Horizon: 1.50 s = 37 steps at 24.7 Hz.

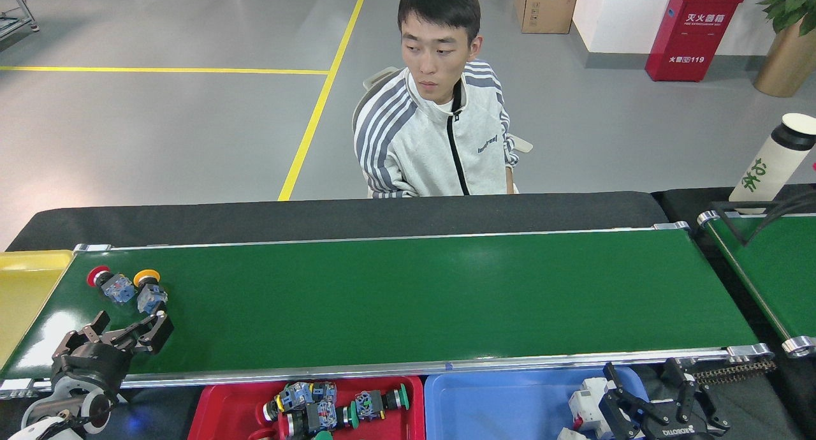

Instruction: Pick switch part from conveyor to tray

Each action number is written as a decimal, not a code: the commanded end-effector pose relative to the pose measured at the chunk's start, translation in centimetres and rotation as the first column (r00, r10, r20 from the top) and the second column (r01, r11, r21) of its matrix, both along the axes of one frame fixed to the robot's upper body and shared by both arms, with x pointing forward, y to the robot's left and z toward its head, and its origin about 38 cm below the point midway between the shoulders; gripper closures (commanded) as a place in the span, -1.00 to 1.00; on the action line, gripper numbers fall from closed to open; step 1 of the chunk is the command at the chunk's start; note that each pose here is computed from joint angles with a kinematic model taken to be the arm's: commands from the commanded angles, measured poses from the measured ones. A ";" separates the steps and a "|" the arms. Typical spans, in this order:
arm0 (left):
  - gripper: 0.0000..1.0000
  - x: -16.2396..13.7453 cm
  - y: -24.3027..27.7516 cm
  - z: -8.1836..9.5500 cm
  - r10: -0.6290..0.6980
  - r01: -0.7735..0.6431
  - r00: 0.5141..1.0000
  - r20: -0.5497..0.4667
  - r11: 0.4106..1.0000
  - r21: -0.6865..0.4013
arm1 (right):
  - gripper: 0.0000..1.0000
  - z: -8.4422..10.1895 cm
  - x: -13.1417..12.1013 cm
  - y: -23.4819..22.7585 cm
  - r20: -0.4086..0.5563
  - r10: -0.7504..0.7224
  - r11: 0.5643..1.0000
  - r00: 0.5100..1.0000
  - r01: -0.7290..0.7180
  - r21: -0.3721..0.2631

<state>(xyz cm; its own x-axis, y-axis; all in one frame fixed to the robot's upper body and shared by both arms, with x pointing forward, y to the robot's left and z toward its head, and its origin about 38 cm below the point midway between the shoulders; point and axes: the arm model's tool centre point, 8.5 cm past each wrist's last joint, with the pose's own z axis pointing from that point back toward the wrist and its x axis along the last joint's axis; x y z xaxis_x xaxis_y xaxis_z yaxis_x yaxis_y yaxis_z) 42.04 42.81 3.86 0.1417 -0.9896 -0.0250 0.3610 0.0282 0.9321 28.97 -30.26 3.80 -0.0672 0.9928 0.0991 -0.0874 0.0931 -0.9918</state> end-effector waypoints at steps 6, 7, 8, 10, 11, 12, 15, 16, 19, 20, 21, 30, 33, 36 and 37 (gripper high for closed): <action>-0.77 2.9 0.0 1.2 0.004 -0.005 1.000 0.012 0.998 0.070 | -1.00 0.6 0.3 0.5 0.014 0.034 0.999 0.999 -0.034 -0.007; -0.60 3.2 -0.1 1.5 -0.001 0.000 1.000 0.015 0.997 0.074 | -1.00 0.6 0.3 0.6 0.014 0.036 0.999 0.999 -0.036 -0.006; -0.35 3.3 -0.1 1.5 -0.004 0.003 1.000 0.014 0.997 0.075 | -1.00 0.5 0.3 0.6 0.012 0.037 0.999 0.999 -0.037 -0.006; 0.37 3.3 0.2 1.8 -0.026 0.025 1.000 0.005 0.994 0.102 | -1.00 0.5 0.2 0.7 0.010 0.037 0.999 0.999 -0.037 -0.006; 0.76 3.2 0.3 1.6 -0.030 0.030 1.000 -0.005 0.993 0.110 | -1.00 0.5 0.2 0.7 0.012 0.039 0.999 0.999 -0.038 -0.006; 0.88 3.2 0.2 1.5 -0.033 0.033 0.999 -0.007 0.993 0.110 | -1.00 0.5 0.2 0.6 0.010 0.037 0.999 0.999 -0.037 -0.006; 0.92 3.2 0.2 1.6 -0.040 0.038 0.999 0.011 0.993 0.110 | -1.00 0.5 0.2 0.7 0.012 0.039 0.999 0.999 -0.038 -0.006; 0.93 3.2 0.1 1.5 -0.041 0.039 0.999 0.014 0.993 0.107 | -1.00 0.5 0.2 0.7 0.012 0.039 0.999 0.999 -0.038 -0.006; 0.93 2.9 -0.3 1.3 -0.057 0.056 0.998 0.021 0.995 0.081 | -1.00 0.4 0.2 0.7 0.010 0.038 0.999 0.999 -0.038 -0.004; 0.92 2.8 -0.4 1.5 -0.067 0.065 0.997 0.035 0.996 0.066 | -1.00 0.5 0.2 0.7 0.011 0.036 0.999 0.999 -0.036 -0.004; 0.92 2.7 -0.7 2.2 -0.093 0.090 0.993 0.067 0.995 0.040 | -1.00 0.4 0.1 0.6 0.007 0.035 0.999 0.999 -0.035 -0.004; 0.88 -9.2 -9.1 5.3 -0.655 0.653 0.730 0.197 0.753 0.082 | -1.00 0.2 -0.1 0.5 0.002 0.029 1.000 1.000 -0.029 -0.001; 0.85 -11.7 -11.2 5.9 -0.694 0.689 0.690 0.206 0.717 0.108 | -1.00 0.2 -0.1 0.4 0.004 0.027 1.000 1.000 -0.027 -0.001; 0.86 -13.3 -14.0 5.2 -0.705 0.711 0.672 0.229 0.700 0.069 | -1.00 0.3 -0.1 0.3 0.008 0.021 1.000 1.000 -0.021 -0.002; 0.86 -13.5 -14.5 4.9 -0.708 0.717 0.668 0.229 0.695 0.055 | -1.00 0.4 -0.1 0.4 0.011 0.021 1.000 1.000 -0.021 -0.002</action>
